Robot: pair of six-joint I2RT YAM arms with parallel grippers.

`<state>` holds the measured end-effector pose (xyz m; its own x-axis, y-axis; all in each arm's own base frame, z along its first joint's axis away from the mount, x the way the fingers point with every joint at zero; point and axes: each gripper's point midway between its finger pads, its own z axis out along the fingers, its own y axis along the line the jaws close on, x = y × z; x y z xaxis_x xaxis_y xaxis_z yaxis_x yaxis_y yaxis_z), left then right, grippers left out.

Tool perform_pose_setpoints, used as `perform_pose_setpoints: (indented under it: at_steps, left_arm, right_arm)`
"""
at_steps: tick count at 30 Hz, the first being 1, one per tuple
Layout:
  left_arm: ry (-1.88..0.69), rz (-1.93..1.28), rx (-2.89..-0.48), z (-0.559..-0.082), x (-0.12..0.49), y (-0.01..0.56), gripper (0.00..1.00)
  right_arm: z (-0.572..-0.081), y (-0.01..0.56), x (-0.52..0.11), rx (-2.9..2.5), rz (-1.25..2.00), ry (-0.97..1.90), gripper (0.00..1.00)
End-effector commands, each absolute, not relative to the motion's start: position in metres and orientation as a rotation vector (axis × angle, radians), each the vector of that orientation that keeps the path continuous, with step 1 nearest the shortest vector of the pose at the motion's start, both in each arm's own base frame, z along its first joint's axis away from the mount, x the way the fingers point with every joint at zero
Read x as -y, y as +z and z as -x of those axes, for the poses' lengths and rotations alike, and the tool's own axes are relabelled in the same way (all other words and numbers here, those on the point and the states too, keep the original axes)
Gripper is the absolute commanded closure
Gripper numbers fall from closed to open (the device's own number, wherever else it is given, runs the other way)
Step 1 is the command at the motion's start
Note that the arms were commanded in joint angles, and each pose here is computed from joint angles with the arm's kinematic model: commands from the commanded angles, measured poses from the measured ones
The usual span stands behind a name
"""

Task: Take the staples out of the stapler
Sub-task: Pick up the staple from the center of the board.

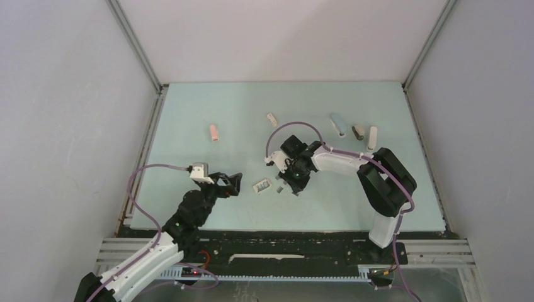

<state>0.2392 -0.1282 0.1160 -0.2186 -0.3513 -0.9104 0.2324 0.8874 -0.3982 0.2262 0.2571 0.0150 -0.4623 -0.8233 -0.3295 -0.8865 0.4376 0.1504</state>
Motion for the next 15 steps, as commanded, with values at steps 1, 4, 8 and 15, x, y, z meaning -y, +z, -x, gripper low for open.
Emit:
perform_pose_setpoints:
  at_steps: [1, 4, 8, 15]
  left_arm:
    - [-0.538, 0.091, -1.688, -0.239, 0.126, 0.116, 0.02]
    - [-0.550, 0.092, -1.682, -0.239, 0.128, 0.118, 0.03]
    - [-0.596, 0.085, -1.668, -0.236, 0.133, 0.124, 0.02]
    - [-0.766, 0.047, -1.623, -0.224, 0.153, 0.126, 0.02]
  right_arm:
    - [-0.229, 0.018, -0.264, -2.465, 1.516, 0.445, 0.90]
    - [-0.228, 0.019, -0.265, -2.468, 1.514, 0.461, 1.00]
    - [-0.229, 0.025, -0.266, -2.487, 1.472, 0.533, 1.00]
    - [-0.231, 0.053, -0.266, -2.484, 1.337, 0.784, 1.00]
